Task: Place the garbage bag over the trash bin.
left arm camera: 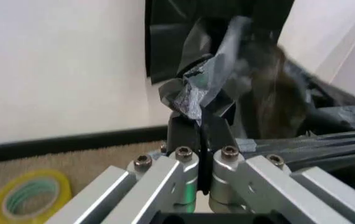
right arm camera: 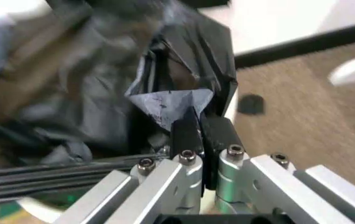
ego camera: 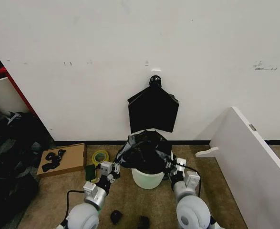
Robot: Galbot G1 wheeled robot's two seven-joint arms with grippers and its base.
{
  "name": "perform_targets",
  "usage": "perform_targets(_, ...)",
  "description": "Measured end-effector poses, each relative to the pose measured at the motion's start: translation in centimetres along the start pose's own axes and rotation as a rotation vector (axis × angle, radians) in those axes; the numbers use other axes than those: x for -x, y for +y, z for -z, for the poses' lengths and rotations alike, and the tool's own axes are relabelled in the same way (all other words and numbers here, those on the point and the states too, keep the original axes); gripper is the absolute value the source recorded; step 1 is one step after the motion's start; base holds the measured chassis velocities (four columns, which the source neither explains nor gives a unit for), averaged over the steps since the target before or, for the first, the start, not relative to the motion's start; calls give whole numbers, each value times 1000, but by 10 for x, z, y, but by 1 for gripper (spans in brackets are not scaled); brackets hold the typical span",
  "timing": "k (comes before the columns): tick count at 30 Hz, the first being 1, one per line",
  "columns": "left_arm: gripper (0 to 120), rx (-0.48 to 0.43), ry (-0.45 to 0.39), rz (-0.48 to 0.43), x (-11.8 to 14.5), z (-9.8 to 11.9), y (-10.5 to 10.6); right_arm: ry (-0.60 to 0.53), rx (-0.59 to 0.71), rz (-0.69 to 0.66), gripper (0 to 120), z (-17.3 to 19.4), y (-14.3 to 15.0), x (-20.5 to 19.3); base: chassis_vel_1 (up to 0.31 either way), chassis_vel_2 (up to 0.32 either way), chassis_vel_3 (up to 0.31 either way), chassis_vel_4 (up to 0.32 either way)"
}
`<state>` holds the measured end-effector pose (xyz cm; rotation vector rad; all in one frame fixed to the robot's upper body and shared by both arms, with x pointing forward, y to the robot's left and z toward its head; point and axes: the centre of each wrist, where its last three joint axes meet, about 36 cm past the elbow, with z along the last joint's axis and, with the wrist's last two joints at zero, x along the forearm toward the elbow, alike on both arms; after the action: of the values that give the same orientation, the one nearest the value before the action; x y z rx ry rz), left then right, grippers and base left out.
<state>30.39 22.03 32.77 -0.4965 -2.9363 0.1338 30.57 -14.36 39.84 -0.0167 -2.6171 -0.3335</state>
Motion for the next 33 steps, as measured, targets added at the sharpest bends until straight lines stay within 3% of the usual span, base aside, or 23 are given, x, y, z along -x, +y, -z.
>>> perform_targets(16,0,-7,160,23,-28,-12,-13,166,-124,-131,0,6,3,-6,0,0,0,0)
perform_targets(25,0,-20,209,76,-13,-21,-4,221,-143,-134,0,-12,3,16,0,0,0,0)
perform_targets(33,0,-15,218,97,4,-22,2,204,-138,-134,0,-23,3,36,0,0,0,0)
